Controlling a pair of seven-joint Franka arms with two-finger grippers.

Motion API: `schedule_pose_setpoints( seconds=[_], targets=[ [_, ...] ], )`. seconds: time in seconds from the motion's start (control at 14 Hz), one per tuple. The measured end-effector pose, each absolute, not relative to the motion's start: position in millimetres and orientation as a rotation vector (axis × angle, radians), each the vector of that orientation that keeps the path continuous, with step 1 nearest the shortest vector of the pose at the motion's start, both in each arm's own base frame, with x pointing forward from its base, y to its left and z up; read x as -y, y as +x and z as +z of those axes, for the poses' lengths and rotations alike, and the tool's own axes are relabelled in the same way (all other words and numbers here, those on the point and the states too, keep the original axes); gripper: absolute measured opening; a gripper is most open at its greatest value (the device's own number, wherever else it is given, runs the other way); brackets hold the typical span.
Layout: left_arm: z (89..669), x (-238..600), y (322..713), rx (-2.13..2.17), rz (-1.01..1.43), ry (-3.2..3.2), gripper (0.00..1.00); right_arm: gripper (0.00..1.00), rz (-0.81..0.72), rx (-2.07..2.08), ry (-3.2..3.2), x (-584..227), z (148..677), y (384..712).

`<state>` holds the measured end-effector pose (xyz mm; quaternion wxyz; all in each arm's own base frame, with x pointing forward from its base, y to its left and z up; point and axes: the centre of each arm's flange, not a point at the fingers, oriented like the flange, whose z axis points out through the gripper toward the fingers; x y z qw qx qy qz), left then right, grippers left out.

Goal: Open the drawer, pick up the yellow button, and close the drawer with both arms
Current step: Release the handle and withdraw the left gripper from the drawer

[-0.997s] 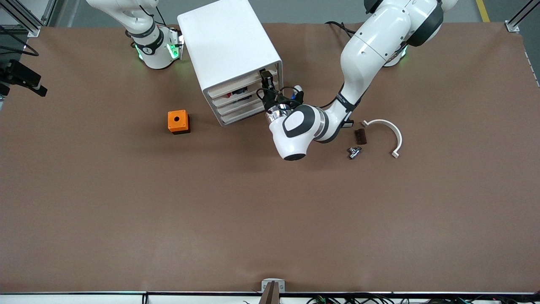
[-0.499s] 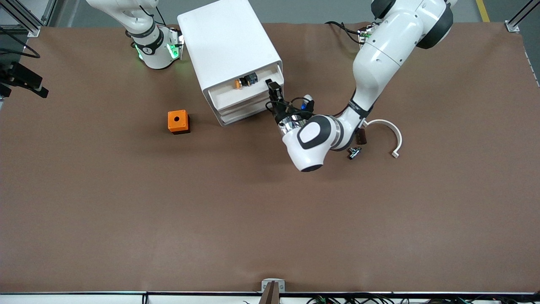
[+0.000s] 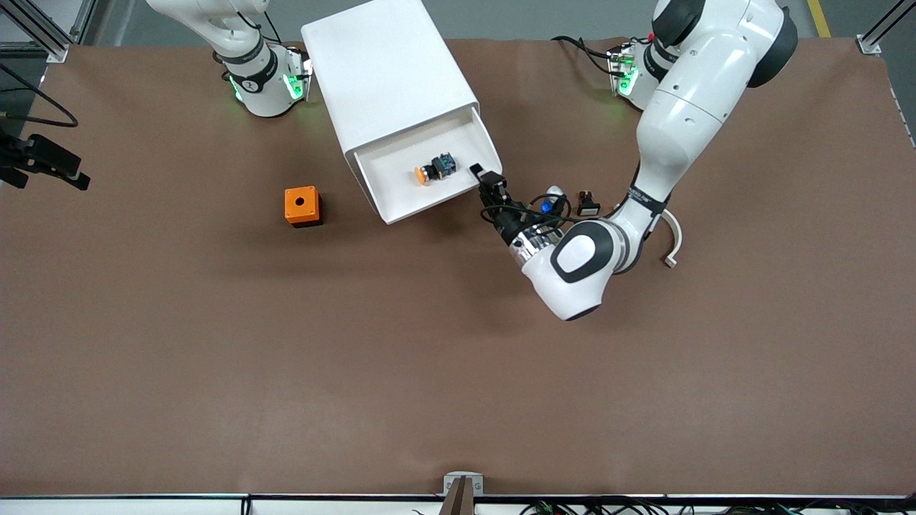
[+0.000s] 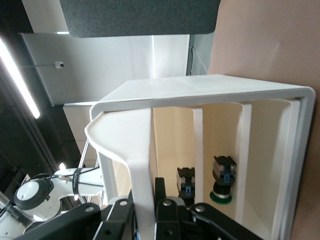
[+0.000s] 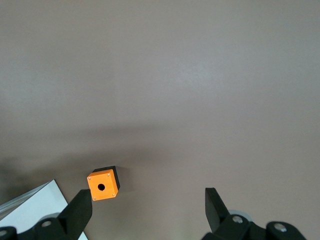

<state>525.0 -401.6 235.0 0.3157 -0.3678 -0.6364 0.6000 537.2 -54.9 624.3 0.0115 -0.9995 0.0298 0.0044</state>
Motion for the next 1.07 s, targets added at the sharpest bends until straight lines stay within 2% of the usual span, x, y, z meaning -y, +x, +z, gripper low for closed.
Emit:
schedule_pose_setpoints(
  seconds=[0.28, 0.36, 0.85, 1.07],
  targets=[
    [234.6, 387.8, 536.6, 1.705, 1.601, -0.954, 0.17, 1.0, 0.035, -0.096, -3.121, 56.5, 613.2, 545.1],
    [234.7, 387.9, 537.0, 1.706, 1.604, -0.958, 0.24, 1.0, 0.037, -0.097, -3.123, 57.0, 612.4, 545.4],
    [259.8, 374.5, 568.0, 1.714, 1.772, -1.242, 0.98, 1.0, 0.1, -0.137, -3.125, 72.0, 584.2, 561.5],
    [277.2, 367.7, 584.6, 1.69, 1.867, -1.453, 1.0, 1.0, 0.109, -0.133, -3.126, 70.8, 580.9, 563.9]
  ],
)
